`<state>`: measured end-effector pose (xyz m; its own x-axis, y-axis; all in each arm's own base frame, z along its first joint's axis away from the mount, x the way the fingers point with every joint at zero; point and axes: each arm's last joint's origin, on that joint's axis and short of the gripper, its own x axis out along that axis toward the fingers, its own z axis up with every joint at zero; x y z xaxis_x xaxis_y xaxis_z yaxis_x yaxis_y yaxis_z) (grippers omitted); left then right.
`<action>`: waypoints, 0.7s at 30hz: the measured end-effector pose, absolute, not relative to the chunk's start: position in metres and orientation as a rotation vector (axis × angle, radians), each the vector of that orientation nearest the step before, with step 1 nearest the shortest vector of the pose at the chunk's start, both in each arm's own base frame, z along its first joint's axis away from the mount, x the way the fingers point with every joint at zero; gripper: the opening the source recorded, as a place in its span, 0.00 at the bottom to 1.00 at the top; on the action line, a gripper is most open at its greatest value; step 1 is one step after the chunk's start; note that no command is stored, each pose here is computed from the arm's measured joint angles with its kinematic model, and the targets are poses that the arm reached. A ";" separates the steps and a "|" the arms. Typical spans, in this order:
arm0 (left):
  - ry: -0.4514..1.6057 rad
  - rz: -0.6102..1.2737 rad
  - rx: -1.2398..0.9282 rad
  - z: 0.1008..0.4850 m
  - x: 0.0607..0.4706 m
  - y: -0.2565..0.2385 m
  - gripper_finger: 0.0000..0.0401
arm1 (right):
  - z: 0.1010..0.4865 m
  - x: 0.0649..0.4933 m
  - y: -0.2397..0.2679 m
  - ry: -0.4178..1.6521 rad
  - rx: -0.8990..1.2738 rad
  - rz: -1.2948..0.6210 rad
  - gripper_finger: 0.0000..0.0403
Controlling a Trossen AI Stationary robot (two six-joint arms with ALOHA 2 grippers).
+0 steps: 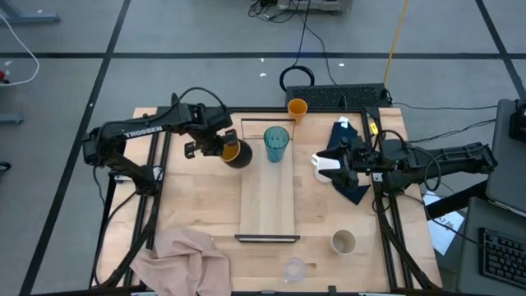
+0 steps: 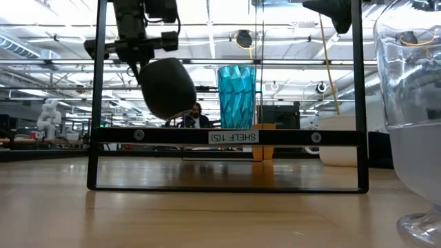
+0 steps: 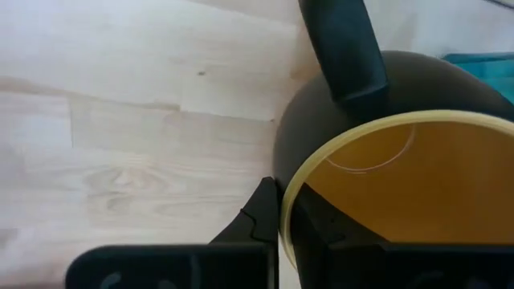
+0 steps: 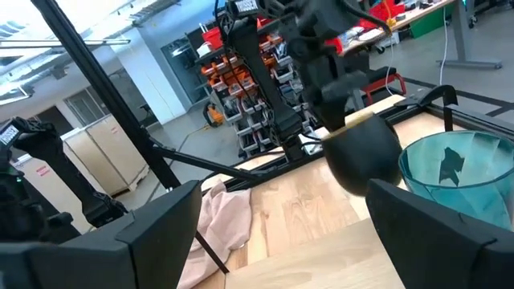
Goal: Stack small to large cups/mugs on shelf
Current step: Put the yellow mug on the shelf
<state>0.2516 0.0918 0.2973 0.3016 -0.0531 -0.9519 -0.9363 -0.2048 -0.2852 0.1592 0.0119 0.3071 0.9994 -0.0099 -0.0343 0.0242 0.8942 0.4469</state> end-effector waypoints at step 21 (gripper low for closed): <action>1.280 1.146 -1.329 0.307 0.319 0.124 0.03 | 0.316 0.146 0.011 -0.037 0.455 0.003 0.85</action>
